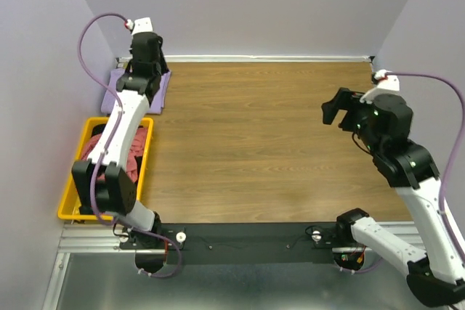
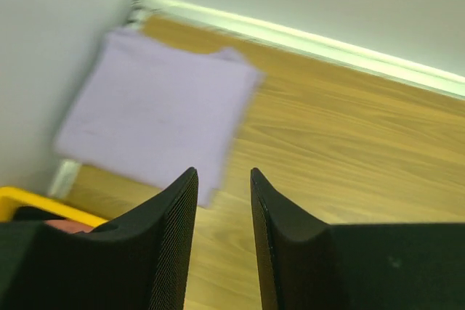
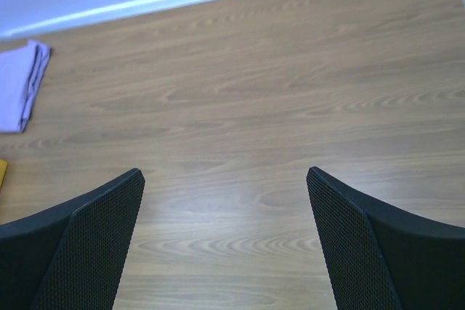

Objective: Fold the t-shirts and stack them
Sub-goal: Reset both grippers

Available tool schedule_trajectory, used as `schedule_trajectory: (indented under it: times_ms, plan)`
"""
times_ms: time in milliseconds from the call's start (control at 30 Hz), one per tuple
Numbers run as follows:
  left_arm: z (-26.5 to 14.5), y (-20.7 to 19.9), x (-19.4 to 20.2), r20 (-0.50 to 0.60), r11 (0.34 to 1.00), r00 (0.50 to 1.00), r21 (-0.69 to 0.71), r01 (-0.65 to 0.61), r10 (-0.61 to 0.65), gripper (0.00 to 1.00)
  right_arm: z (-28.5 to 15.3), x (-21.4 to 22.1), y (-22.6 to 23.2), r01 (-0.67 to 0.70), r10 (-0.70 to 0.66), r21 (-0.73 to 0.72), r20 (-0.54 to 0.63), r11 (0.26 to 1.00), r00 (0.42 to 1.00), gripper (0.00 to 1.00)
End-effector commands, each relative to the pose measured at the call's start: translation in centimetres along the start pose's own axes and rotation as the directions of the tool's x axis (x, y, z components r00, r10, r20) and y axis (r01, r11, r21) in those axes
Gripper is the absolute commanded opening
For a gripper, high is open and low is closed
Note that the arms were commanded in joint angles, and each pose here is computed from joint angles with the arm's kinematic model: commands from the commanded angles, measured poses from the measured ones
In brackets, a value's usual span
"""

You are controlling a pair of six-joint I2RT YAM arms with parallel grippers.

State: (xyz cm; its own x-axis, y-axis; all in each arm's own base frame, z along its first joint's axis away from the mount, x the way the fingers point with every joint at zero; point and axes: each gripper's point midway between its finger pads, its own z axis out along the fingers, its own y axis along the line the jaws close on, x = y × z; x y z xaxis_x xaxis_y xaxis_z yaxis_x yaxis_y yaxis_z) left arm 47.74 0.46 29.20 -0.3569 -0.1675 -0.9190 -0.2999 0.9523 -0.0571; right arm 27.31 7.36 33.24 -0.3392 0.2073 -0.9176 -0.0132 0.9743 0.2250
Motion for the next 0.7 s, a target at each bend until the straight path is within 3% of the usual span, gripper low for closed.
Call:
schedule_trajectory:
  times_ms: [0, 33, 133, 267, 467, 533, 667]
  plan:
    - [-8.2, -3.4, -2.8, 0.114, 0.974, 0.980, 0.177, 0.139, -0.160, 0.43, -3.0, 0.0, -3.4, 0.068, -0.074, 0.108, 0.051, 0.992, 0.996, 1.00]
    - [-9.2, -3.7, -1.2, 0.099, 0.968, 0.980, 0.202, 0.148, -0.171, 0.43, -3.6, -0.1, -3.9, 0.076, -0.085, 0.120, 0.067, 0.990, 0.994, 1.00]
    - [-15.4, -3.2, -1.4, 0.163, 0.923, 0.946, 0.318, 0.217, -0.279, 0.44, -6.2, -0.6, -5.0, 0.071, -0.089, 0.125, 0.142, 0.990, 0.986, 1.00]
    - [-23.0, 1.7, -1.4, 0.287, 0.894, 0.883, 0.365, 0.258, -0.372, 0.52, -9.0, -1.5, -6.1, 0.052, -0.081, 0.130, 0.235, 0.990, 0.969, 1.00]
    - [-27.8, 7.7, 1.2, 0.349, 0.908, 0.850, 0.285, 0.306, -0.396, 0.67, -11.8, -1.8, -7.7, 0.035, -0.082, 0.147, 0.325, 0.988, 0.942, 1.00]
    - [-30.1, 9.8, 1.5, 0.389, 0.895, 0.812, 0.284, 0.343, -0.435, 0.73, -12.3, -1.7, -7.6, 0.054, -0.095, 0.130, 0.341, 0.990, 0.935, 1.00]
    - [-31.5, 11.1, 2.3, 0.408, 0.887, 0.793, 0.291, 0.358, -0.453, 0.81, -12.5, -1.4, -7.4, 0.073, -0.107, 0.110, 0.347, 0.991, 0.932, 1.00]
